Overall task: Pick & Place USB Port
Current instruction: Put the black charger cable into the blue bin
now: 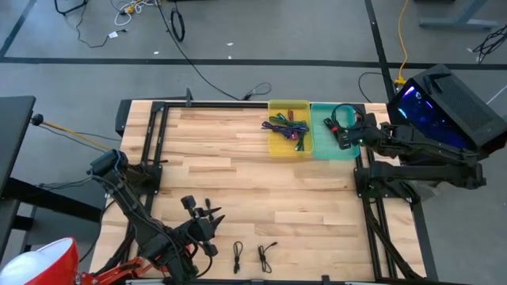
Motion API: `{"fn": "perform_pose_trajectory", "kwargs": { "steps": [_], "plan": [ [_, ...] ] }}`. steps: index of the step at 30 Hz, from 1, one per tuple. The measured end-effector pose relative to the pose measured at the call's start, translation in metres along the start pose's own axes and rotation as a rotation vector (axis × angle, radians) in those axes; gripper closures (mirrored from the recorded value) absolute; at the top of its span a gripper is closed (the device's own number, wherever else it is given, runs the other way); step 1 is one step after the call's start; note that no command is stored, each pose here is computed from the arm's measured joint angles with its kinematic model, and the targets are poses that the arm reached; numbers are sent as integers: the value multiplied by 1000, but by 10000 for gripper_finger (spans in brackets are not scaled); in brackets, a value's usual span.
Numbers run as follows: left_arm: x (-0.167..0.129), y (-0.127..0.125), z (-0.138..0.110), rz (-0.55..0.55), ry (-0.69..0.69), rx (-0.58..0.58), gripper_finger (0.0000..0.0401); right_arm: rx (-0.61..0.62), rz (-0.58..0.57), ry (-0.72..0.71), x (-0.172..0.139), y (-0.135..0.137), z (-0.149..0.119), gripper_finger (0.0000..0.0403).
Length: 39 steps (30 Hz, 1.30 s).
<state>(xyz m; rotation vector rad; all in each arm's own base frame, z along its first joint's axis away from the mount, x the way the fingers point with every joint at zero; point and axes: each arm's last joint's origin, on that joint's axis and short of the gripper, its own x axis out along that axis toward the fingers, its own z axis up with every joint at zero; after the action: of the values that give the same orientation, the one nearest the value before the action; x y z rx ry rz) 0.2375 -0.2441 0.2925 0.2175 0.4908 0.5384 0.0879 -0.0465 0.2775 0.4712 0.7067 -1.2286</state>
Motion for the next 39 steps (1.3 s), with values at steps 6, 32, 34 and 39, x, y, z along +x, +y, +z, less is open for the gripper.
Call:
{"fn": "perform_pose_trajectory", "kwargs": {
  "steps": [6,32,34,39],
  "plan": [
    [0,0,0,-1,0,0,280,13,-54,-39,1,-2,2,250],
    [30,9,0,-96,357,51,279,-118,1489,-86,-26,125,-70,247],
    [42,18,1,-9,402,-97,279,-152,1560,-160,-38,132,-75,250],
    [67,34,-2,111,588,-364,288,-250,1584,-259,-60,148,-88,252]
  ]
}}
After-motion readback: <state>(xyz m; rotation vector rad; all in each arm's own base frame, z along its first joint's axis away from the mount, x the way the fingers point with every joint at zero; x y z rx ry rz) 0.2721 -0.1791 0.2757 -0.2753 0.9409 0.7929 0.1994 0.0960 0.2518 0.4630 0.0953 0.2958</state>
